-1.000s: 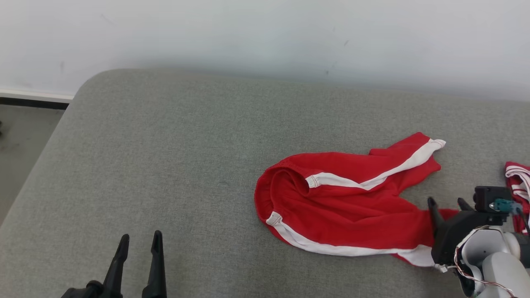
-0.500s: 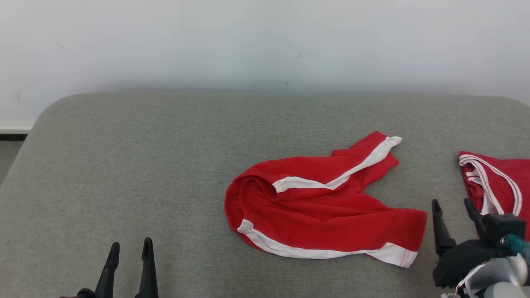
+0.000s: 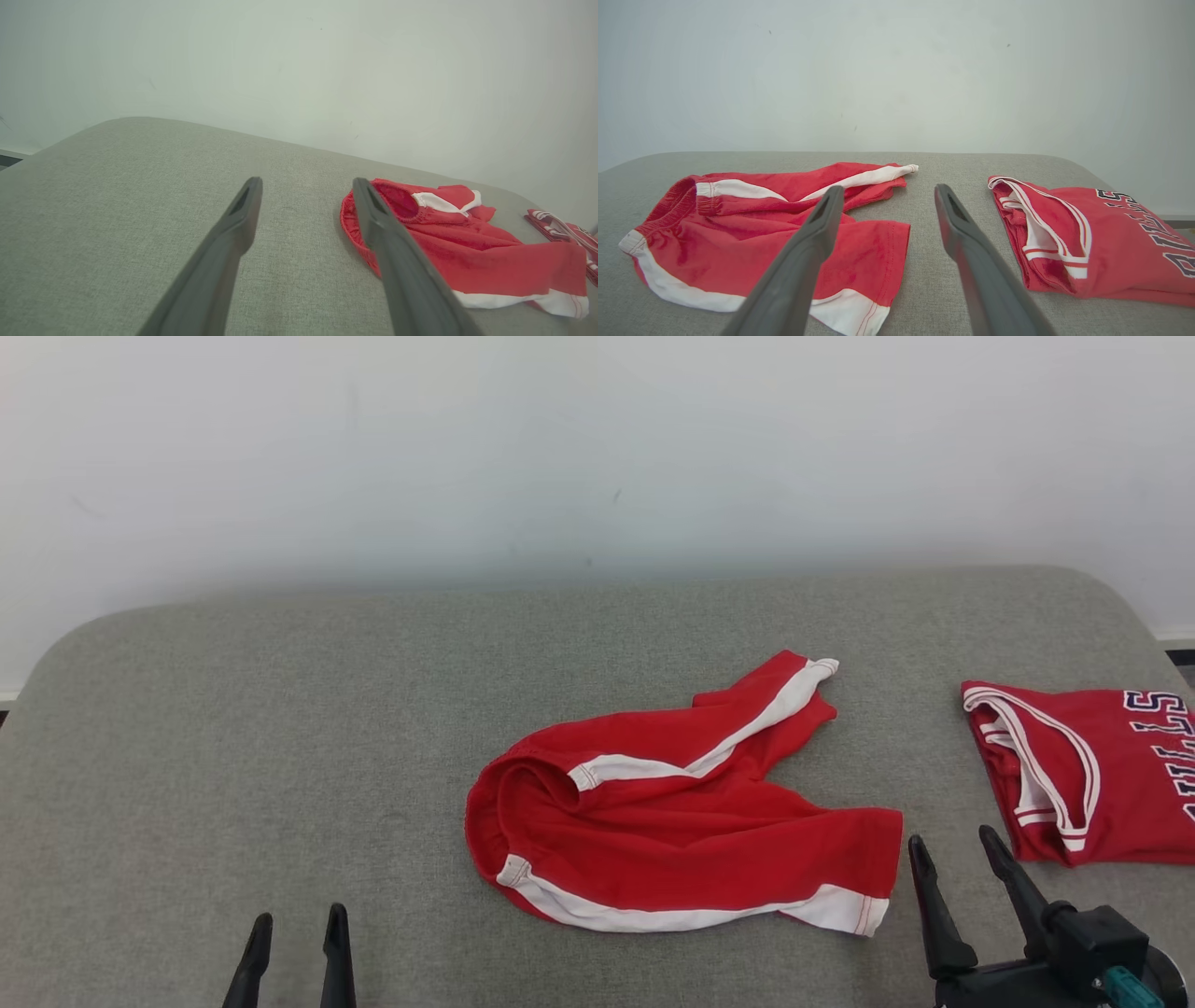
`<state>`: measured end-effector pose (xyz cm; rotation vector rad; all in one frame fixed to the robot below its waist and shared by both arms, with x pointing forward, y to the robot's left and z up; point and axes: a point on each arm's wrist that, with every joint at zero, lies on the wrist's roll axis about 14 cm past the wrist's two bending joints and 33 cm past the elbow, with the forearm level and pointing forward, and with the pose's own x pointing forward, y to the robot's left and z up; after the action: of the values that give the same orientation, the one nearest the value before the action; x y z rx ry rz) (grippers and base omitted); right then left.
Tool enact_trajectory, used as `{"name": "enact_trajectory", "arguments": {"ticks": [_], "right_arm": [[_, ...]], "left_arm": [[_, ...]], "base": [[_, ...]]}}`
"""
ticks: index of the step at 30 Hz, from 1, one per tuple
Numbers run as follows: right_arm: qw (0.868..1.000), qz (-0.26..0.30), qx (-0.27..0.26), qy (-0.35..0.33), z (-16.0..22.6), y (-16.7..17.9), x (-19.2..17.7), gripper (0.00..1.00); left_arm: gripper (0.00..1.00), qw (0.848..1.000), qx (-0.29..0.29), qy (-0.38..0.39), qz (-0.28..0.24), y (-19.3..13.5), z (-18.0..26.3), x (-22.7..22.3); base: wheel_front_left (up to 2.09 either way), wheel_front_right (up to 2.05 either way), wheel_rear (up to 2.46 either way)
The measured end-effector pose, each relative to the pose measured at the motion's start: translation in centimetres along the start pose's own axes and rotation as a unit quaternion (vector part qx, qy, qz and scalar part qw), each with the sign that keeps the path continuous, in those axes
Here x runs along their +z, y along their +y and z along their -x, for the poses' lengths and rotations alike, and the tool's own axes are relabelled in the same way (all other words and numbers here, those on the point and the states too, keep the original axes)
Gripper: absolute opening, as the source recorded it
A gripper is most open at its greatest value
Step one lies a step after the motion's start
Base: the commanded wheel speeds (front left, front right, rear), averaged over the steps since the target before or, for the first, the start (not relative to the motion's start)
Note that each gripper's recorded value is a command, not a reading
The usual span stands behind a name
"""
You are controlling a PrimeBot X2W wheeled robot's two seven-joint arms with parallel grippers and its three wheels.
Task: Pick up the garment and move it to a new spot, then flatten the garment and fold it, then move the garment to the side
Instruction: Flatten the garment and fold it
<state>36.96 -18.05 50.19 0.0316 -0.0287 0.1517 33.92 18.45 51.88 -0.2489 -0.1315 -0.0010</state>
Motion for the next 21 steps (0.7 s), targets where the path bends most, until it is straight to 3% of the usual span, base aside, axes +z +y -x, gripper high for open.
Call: {"name": "enact_trajectory", "arguments": {"ticks": [21], "right_arm": [[1.0, -0.012, -0.013, 0.005, 2.7, -0.5, -1.0, 1.0]], "left_arm": [[1.0, 0.999, -0.027, 0.027, -0.017, -1.2, 0.5, -1.6]], "base": [[0.0, 0.0, 0.0]]}}
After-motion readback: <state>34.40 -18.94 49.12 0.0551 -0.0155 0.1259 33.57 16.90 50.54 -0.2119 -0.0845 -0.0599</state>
